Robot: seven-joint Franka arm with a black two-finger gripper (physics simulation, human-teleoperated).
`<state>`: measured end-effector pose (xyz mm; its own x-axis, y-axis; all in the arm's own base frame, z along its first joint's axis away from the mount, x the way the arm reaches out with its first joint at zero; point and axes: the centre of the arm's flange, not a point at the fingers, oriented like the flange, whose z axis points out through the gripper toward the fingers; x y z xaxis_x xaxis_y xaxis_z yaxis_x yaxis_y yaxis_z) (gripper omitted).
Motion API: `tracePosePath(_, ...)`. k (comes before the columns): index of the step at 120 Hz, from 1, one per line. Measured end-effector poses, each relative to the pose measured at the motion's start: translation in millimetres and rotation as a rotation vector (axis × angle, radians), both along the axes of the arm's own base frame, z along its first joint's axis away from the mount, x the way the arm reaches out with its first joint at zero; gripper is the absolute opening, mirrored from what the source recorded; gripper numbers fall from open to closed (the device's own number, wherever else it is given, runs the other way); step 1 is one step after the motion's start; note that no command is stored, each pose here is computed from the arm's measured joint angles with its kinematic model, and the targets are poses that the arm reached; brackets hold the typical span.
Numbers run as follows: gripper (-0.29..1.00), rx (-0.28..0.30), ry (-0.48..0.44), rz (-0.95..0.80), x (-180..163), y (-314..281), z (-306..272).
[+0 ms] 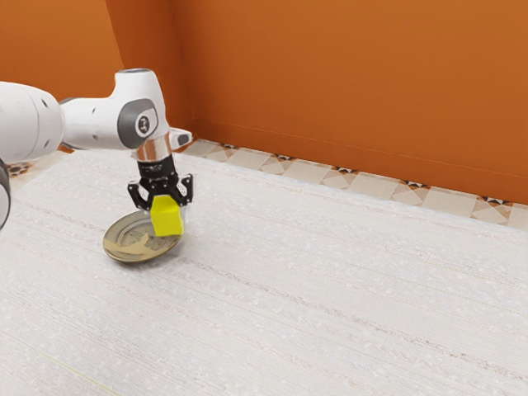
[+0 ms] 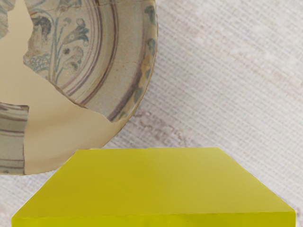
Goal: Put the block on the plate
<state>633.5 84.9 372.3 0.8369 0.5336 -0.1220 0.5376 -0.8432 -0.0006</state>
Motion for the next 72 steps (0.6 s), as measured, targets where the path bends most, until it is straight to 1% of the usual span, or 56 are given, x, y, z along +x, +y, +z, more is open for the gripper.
tracePosePath(27,0.42,0.041,0.017,-0.028,-10.4,57.0,2.0)
tracePosePath(42,0.42,0.071,0.004,-0.040,-8.8,85.3,5.0)
tracePosePath(56,0.42,0.083,0.009,-0.040,-4.5,110.5,-18.9)
tracePosePath(72,0.42,0.090,0.007,-0.064,10.2,117.8,-50.6)
